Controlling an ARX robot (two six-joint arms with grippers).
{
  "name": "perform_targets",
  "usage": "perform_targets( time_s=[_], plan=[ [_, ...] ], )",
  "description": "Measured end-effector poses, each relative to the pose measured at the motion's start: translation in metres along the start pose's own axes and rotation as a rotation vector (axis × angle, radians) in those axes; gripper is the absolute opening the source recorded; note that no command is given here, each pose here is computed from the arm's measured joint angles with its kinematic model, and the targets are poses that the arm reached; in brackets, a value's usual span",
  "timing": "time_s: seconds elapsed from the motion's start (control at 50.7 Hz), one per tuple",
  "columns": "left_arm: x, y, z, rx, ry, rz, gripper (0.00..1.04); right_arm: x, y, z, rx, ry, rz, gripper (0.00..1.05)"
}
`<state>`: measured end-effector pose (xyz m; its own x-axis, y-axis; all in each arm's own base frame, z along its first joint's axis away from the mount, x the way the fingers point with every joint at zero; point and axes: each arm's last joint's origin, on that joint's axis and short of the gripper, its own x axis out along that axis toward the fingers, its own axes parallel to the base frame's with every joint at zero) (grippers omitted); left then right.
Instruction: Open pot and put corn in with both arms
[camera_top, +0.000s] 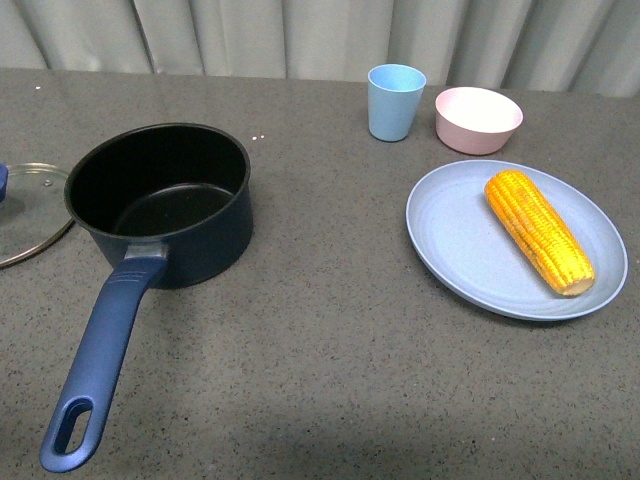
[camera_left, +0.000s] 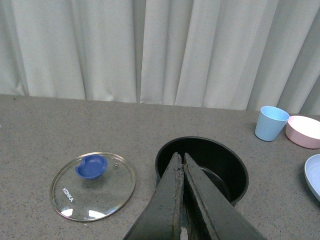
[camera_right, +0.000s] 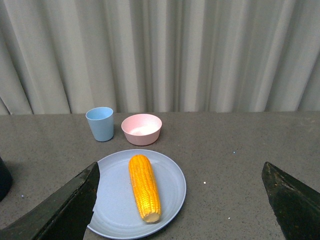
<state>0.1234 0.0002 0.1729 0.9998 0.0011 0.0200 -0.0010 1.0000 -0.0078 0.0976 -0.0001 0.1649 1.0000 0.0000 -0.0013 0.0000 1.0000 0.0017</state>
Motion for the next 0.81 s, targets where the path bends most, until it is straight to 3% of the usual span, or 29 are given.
perform_targets(
  time_s=[0.809],
  plan=[
    [-0.027, 0.0, -0.002, 0.0, 0.004, 0.0, 0.04, 0.0, 0.0, 0.0, 0.0, 0.0, 0.0, 0.95]
  ],
)
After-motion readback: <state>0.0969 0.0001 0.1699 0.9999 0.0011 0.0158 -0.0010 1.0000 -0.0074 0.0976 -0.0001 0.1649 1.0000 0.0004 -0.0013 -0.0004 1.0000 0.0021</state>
